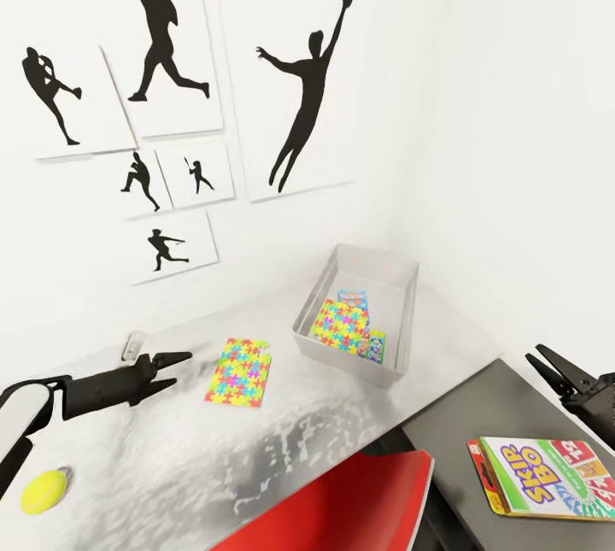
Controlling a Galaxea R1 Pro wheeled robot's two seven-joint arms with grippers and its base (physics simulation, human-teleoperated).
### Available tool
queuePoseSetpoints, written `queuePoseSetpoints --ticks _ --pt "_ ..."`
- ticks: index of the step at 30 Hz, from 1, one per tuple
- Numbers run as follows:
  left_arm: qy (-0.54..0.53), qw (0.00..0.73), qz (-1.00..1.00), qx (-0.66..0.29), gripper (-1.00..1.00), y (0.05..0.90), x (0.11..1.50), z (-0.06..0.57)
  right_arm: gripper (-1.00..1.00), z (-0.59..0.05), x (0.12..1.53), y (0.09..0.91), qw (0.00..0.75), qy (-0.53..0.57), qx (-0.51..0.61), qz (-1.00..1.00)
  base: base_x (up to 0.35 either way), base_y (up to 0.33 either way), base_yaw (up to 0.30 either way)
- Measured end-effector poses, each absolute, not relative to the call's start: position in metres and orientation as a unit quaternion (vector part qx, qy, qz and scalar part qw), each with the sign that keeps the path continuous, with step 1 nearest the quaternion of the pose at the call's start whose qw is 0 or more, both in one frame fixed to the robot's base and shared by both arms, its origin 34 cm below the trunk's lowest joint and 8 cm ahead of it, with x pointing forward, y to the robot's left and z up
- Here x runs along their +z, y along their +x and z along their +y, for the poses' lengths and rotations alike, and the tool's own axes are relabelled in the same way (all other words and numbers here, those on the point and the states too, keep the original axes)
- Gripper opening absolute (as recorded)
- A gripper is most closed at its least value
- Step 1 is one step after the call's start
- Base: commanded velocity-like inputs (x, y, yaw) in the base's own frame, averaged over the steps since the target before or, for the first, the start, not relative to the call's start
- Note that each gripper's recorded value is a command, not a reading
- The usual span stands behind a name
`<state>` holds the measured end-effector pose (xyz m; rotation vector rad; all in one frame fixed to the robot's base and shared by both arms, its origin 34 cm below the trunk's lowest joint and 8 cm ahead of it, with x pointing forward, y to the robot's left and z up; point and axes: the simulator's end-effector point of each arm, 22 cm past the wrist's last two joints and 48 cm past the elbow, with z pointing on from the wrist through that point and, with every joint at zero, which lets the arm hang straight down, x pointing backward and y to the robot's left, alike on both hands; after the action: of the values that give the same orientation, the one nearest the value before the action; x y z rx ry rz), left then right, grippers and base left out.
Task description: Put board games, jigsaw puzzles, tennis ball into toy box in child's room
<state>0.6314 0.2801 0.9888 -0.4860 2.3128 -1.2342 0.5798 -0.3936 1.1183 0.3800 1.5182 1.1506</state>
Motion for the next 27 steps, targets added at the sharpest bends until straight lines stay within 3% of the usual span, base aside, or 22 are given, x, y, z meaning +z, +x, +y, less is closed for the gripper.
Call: queuePoseSetpoints --ticks 8,27 --pt "-0.165 0.247 0.836 -0.462 1.00 0.632 1.005 0.275 1.00 -0.393 1.123 0.579 0.568 0.159 0.491 0.642 -0.049 0.000 0.110" --pt "-0.154 0.261 0.831 -0.467 1.00 0.632 1.023 0.273 1.00 -0.396 1.139 0.576 0.588 0.147 0.484 0.631 -0.292 -0.016 0.126"
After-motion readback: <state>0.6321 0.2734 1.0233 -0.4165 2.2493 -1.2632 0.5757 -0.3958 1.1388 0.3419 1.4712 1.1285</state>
